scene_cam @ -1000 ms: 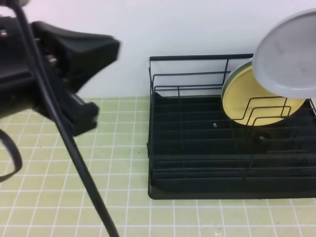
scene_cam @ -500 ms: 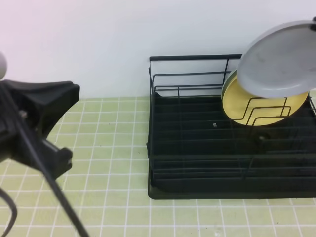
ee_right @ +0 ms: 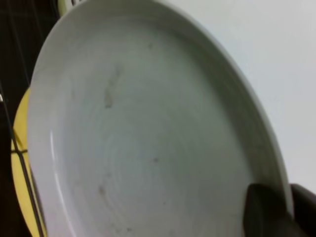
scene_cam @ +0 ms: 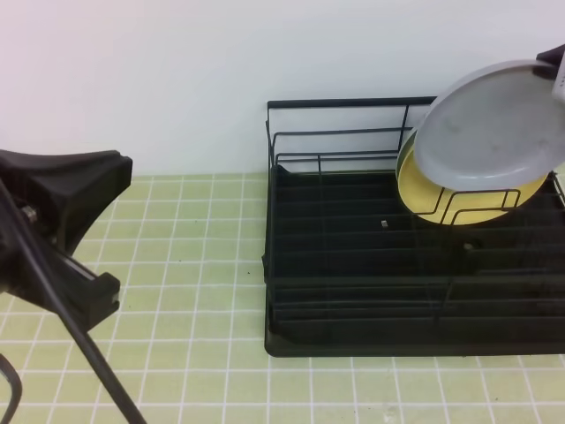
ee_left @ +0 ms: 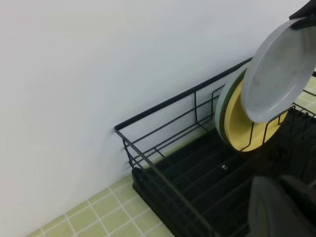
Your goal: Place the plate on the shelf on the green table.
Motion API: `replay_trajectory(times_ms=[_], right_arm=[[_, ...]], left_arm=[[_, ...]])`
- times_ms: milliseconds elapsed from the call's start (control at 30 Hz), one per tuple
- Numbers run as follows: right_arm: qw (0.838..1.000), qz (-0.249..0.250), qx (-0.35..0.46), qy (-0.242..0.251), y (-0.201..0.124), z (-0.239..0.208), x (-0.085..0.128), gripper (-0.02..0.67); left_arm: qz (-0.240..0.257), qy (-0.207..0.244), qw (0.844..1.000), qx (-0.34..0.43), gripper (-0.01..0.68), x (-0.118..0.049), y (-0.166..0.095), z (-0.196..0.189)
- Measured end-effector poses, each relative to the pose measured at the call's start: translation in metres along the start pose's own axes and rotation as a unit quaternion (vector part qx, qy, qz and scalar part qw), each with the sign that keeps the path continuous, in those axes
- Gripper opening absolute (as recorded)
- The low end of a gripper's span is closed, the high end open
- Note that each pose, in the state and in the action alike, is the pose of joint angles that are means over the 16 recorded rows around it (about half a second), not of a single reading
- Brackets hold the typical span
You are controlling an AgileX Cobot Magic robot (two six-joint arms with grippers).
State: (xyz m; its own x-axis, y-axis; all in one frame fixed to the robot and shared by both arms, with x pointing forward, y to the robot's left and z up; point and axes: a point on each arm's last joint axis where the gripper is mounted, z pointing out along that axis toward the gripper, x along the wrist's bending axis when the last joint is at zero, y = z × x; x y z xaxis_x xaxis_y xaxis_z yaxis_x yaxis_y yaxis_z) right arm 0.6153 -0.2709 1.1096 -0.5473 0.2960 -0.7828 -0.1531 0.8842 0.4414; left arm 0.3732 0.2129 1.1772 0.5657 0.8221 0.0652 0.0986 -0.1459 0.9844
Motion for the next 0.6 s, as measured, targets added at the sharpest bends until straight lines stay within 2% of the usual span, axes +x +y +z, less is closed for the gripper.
replay_trajectory(times_ms=[400,600], right_arm=[[0.999,0.007,0.017,0.033,-0.019,0.029,0.016,0.006],[0.999,0.01,0.021,0.049,-0.026,0.04,0.024,0.073]], left_arm=[[0.001,-0.001,1.0,0.015,-0.001,0.0,-0.003,0.0],[0.0,-0.002,1.0,0.019,-0.001,0.0,-0.003,0.0]])
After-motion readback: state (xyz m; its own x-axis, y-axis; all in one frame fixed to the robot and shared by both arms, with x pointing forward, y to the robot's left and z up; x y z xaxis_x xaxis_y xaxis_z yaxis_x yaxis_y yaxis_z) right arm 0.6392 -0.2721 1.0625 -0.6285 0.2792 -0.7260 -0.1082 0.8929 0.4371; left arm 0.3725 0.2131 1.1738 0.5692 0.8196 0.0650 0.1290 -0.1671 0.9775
